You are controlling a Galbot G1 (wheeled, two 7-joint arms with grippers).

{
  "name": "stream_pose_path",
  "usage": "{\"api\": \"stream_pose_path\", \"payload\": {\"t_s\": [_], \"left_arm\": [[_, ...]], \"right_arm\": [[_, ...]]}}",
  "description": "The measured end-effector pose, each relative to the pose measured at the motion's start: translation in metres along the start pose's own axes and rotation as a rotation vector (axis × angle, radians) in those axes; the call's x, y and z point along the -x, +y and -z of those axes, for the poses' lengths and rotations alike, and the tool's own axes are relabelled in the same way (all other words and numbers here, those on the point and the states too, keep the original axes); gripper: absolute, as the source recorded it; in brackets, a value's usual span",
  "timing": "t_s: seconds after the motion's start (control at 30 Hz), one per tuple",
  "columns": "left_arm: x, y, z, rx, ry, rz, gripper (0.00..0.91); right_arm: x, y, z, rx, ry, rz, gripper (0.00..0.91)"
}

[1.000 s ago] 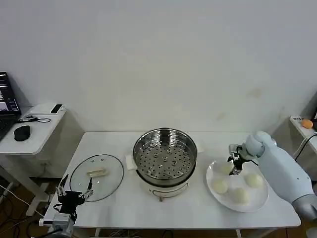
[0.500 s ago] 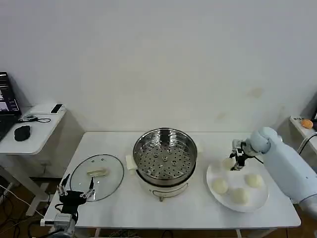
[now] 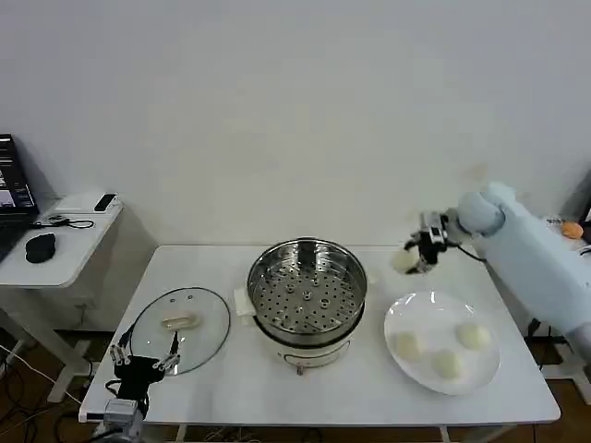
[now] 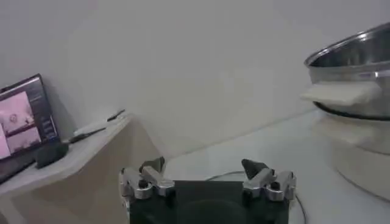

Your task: Take steamed baozi put them in steamer then cover it.

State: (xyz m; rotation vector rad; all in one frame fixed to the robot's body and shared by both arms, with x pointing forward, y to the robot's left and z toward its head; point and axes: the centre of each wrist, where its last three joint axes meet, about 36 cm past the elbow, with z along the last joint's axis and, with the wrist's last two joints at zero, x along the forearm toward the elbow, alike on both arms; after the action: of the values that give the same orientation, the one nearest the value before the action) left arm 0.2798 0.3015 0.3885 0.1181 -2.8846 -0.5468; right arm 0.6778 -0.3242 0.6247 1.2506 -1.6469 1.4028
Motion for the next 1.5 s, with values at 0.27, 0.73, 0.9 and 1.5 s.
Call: {"api": "stream_pose_path", "payload": {"t_s": [0.27, 0.73, 0.9, 1.5], "left_arm": [[-0.001, 0.002, -0.001, -0.007, 0.007, 0.021, 0.907], [-0.001, 0.009, -0.005, 0.012, 0.02, 0.032, 0.907], [-0.004, 0.01, -0.007, 0.019, 0.028, 0.032, 0.907], [-0.012, 0.018, -0.007, 0.02, 0.052, 0.045, 0.907]], "right_arm": [[-0.024, -0.044, 0.052, -0.202, -0.117, -0.013, 0.655], [-0.028, -0.039, 0.152, -0.819, -0.127, -0.04, 0.665], [-0.028, -0.025, 0.187, -0.999, -0.08, -0.047, 0.665], [0.02, 0.006, 0.232, -1.203, -0.035, 0.047, 0.665]]}}
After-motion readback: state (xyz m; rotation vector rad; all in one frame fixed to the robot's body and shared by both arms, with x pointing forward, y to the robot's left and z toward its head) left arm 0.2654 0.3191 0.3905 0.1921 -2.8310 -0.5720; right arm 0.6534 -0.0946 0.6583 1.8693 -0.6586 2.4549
